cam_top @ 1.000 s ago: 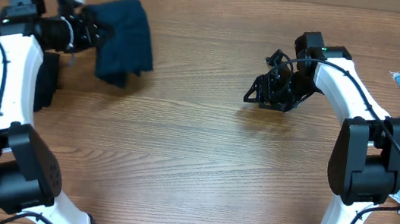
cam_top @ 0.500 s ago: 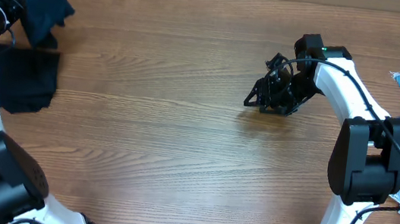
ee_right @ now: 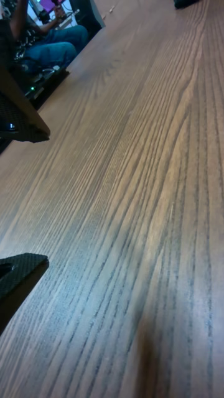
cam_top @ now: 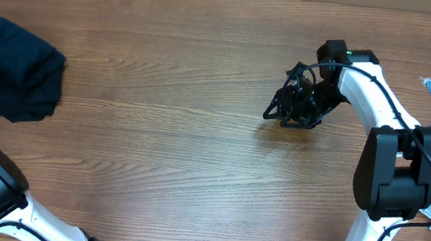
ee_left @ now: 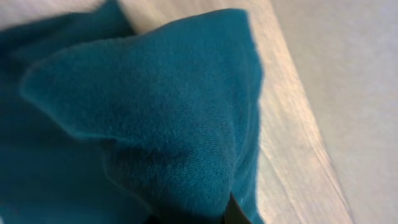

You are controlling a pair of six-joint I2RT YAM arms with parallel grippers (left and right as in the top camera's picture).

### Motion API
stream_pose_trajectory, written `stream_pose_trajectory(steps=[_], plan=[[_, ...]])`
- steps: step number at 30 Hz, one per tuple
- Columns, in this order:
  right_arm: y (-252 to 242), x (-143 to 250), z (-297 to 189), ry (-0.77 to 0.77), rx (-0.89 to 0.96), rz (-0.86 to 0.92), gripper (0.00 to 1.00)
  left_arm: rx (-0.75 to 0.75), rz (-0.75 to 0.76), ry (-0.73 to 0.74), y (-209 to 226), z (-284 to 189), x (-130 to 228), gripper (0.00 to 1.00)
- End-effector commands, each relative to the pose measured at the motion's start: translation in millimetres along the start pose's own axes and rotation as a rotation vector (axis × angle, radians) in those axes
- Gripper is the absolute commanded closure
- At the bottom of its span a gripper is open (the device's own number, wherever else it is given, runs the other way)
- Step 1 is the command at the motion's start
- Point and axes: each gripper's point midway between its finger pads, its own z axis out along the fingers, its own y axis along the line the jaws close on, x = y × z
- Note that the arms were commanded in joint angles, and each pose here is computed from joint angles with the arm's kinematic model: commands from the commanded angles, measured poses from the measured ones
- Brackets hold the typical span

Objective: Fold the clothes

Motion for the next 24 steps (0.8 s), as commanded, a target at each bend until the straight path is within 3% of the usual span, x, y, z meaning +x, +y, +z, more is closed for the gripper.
stream_pose_trajectory(steps=[1,4,6,9,11,14,17,19,24], plan=[[15,-2,-16,-0.042,-0.008,-0.044,0.38,-0.027,0.062,-0.008,15,-6,-9,0.96],[15,-1,-16,-0.037,-0.008,-0.04,0.39,-0.044,0.113,0.005,21,-7,-6,0.96],[15,-1,-16,-0.037,-0.008,-0.041,0.39,-0.079,0.107,0.032,28,-6,1,0.9],[15,-1,-16,-0.037,-0.008,-0.041,0.39,-0.094,0.111,0.069,33,-6,10,0.74],[15,-1,-16,-0.038,-0.008,-0.041,0.39,-0.101,0.135,0.093,35,-7,16,0.57],[15,0,-16,-0.034,-0.008,-0.039,0.39,-0.081,0.172,0.123,36,-9,21,0.45],[15,1,-16,-0.03,-0.007,-0.039,0.39,0.014,0.174,0.127,29,-27,17,0.5],[17,0,-18,-0.039,-0.007,-0.046,0.39,-0.003,0.158,0.05,37,-60,-4,0.55],[23,-3,-27,-0.078,-0.008,-0.074,0.39,0.021,0.184,-0.156,23,-147,-39,0.48]])
